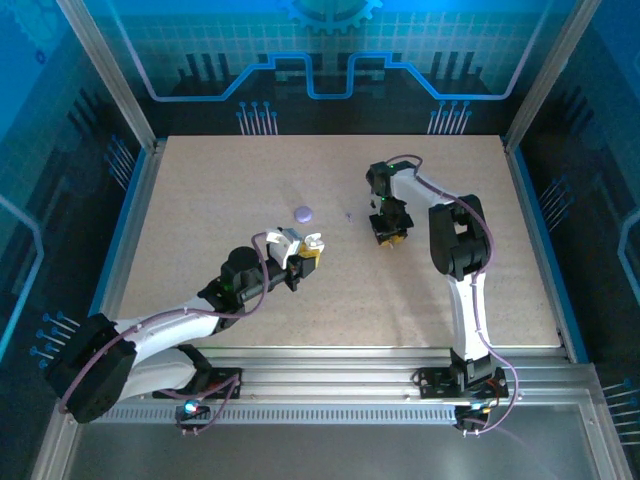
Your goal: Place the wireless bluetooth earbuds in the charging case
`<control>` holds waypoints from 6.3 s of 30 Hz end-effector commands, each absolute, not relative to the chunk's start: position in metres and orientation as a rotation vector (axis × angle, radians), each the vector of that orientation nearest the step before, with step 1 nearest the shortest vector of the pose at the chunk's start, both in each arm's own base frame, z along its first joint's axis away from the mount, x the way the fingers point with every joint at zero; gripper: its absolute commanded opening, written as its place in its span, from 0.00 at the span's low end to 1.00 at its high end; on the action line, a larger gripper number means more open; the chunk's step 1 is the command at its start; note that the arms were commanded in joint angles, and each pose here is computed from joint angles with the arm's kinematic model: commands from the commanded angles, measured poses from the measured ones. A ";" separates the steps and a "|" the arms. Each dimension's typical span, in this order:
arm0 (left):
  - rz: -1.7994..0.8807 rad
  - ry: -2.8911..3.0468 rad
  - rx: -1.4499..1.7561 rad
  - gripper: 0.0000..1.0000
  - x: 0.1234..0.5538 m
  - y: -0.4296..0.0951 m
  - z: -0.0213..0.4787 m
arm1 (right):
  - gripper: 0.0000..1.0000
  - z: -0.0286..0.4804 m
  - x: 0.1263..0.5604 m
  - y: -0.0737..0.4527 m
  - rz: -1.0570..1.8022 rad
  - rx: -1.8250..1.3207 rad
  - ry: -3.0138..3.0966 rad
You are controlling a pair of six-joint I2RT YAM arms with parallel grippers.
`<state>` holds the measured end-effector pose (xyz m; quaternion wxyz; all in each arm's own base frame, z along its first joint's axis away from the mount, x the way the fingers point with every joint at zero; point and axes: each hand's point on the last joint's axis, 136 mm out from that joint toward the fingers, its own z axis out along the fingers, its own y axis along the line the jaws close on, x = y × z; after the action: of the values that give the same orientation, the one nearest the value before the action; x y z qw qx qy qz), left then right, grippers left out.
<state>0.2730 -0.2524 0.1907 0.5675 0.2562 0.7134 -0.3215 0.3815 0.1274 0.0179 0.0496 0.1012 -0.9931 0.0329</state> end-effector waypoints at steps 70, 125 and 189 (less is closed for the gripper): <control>-0.908 1.649 0.609 0.20 0.318 -0.333 0.172 | 0.22 0.206 0.334 0.184 -0.622 -0.066 -3.483; -1.013 1.495 0.615 0.20 0.302 -0.342 0.201 | 0.22 0.233 0.317 0.222 -1.220 -0.377 -3.579; -0.991 1.406 0.607 0.21 0.298 -0.336 0.218 | 0.22 0.204 0.294 0.229 -1.073 -0.495 -3.436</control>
<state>0.3016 -0.3380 0.1896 0.5742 0.2588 0.6487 -0.4272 0.3051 0.2248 0.2095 -0.2683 -0.1322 -0.9073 -0.2955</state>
